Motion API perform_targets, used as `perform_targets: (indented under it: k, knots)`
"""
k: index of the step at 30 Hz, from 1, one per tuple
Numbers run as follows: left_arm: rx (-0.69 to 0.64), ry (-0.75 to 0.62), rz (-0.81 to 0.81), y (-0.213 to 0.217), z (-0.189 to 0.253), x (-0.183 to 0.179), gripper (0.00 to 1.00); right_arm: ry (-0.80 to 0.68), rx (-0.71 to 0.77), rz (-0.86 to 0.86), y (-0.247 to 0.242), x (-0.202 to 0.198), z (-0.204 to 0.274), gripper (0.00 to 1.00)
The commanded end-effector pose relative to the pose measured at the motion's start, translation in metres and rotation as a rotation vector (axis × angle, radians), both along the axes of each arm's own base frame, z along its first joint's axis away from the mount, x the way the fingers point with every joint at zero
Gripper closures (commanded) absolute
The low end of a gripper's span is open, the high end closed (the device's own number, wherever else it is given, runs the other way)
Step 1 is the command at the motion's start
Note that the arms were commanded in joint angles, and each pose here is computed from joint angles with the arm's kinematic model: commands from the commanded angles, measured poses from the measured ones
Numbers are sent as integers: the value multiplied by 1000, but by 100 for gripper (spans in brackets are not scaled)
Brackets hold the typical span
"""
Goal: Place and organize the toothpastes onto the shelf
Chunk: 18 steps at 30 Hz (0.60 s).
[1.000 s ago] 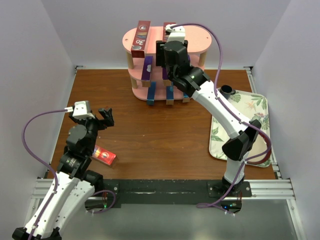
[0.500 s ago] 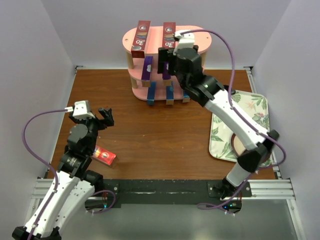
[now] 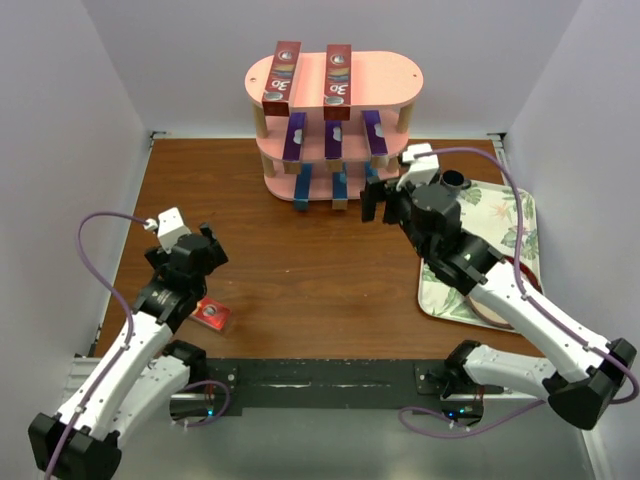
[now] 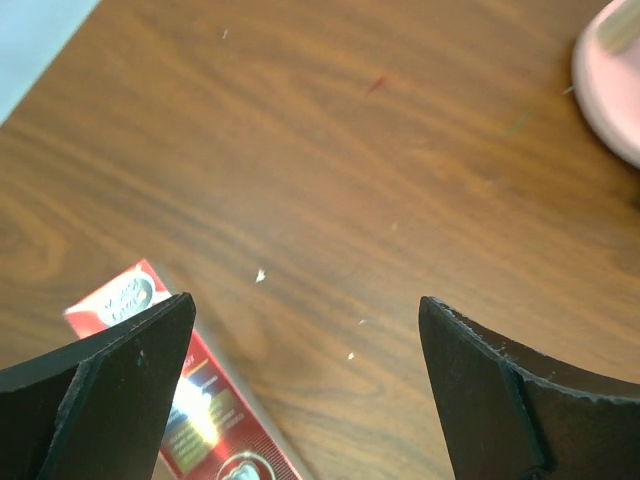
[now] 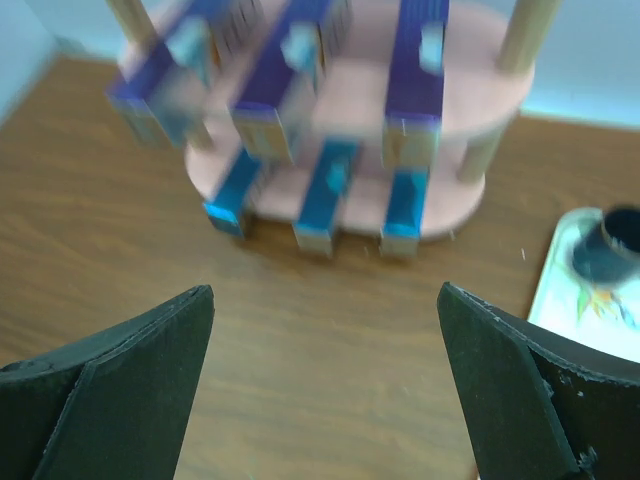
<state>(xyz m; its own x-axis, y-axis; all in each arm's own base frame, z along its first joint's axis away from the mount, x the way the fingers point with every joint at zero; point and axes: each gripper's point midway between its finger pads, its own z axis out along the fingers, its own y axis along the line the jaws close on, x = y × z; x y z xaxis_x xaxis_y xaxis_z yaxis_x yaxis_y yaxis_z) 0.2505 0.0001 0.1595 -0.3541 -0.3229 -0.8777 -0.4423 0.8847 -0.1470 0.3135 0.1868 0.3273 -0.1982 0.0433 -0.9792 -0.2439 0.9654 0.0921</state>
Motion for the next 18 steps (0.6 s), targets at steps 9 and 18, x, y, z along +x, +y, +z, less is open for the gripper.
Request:
perform_targets:
  k: [9,18]
  knots:
    - [-163,206,245,39,-60,-19,0,60,-50,-55,-34,-20,-67,1]
    - [-294,302,344,28,-95,-41,0,84,-55,-65,-46,-19,-93,1]
